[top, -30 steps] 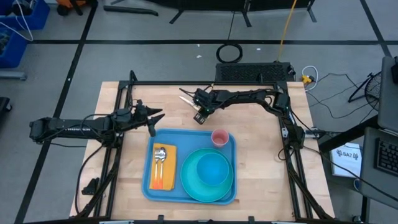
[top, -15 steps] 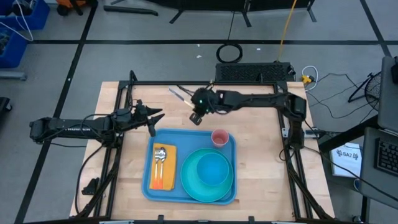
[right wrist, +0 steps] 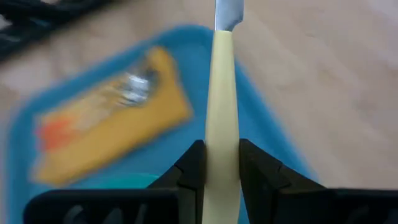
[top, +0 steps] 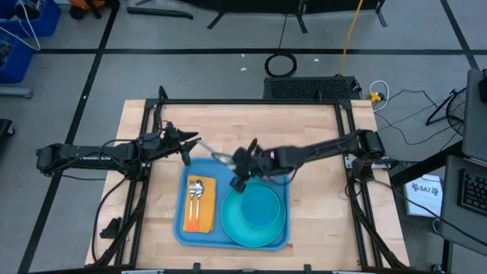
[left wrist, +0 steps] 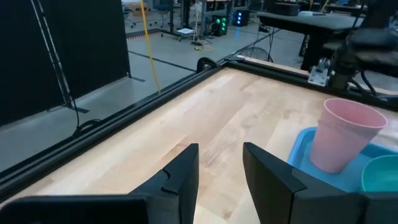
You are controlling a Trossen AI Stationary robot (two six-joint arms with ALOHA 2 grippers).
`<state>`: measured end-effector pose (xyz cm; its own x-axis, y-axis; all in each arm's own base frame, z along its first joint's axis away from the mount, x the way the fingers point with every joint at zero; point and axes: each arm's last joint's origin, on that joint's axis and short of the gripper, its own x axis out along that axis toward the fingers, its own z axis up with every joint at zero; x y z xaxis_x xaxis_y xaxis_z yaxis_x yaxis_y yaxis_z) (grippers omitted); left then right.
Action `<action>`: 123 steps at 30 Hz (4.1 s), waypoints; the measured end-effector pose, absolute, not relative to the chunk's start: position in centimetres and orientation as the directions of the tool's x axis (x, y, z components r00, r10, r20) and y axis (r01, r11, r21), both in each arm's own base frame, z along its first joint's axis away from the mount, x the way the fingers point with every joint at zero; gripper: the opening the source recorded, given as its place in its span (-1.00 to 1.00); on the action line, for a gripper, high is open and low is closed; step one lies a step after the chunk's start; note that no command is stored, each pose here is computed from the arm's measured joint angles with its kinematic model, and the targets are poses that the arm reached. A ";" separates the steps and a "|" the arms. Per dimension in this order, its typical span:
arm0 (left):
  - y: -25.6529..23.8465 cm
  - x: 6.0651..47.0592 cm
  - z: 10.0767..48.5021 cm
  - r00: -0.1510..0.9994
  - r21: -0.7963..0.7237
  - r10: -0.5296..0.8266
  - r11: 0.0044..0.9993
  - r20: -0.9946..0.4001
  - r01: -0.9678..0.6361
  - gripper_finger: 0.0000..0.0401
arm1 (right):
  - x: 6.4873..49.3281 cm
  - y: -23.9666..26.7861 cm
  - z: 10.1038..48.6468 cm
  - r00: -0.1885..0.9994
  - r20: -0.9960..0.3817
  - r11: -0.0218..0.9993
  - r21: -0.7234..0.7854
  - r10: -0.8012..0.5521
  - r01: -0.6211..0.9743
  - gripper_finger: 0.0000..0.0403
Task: Set up tray
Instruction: Put the yellow knife on the yellow napkin to the right of the orange spoon
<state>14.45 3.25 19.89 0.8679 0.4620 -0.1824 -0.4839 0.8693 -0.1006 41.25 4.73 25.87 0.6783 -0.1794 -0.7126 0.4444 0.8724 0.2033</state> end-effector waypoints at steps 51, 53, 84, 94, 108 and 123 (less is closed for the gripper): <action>2.6 13.9 24.6 0.918 -0.179 0.281 0.955 0.279 -0.237 -0.36 | 44.1 3.2 26.7 0.799 -0.301 0.854 -0.201 -0.520 0.480 -0.71; 2.6 13.9 24.6 0.918 -0.174 0.282 0.955 0.281 -0.240 -0.36 | 44.1 3.2 26.7 0.799 -0.301 0.854 -0.203 -0.520 0.479 -0.71; 5.5 13.4 21.0 0.788 -0.280 0.600 0.740 -0.135 -0.612 -0.70 | 43.5 -1.4 23.3 0.819 -0.345 0.889 -0.191 -0.458 0.417 -0.99; 11.7 15.5 21.4 0.749 -0.290 0.434 0.731 -0.500 -0.617 0.00 | 43.5 -1.8 23.2 0.845 -0.368 0.917 -0.252 -0.387 0.310 -1.00; 20.8 22.6 22.5 0.098 0.249 0.294 0.914 -0.951 -0.321 0.39 | 37.4 -1.9 22.1 0.897 -0.400 0.980 -0.122 -0.191 0.155 -1.00; 26.8 21.5 19.0 0.045 0.225 0.238 0.954 -0.970 -0.197 0.39 | 24.0 -1.7 24.0 0.966 -0.034 0.966 -0.035 -0.257 0.256 -1.00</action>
<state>21.52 26.85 19.03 0.0447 0.2380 -0.9702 -0.1970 0.9542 0.2251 23.96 -1.72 23.98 0.9659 -0.2567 -0.0337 0.2555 0.9662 -0.0349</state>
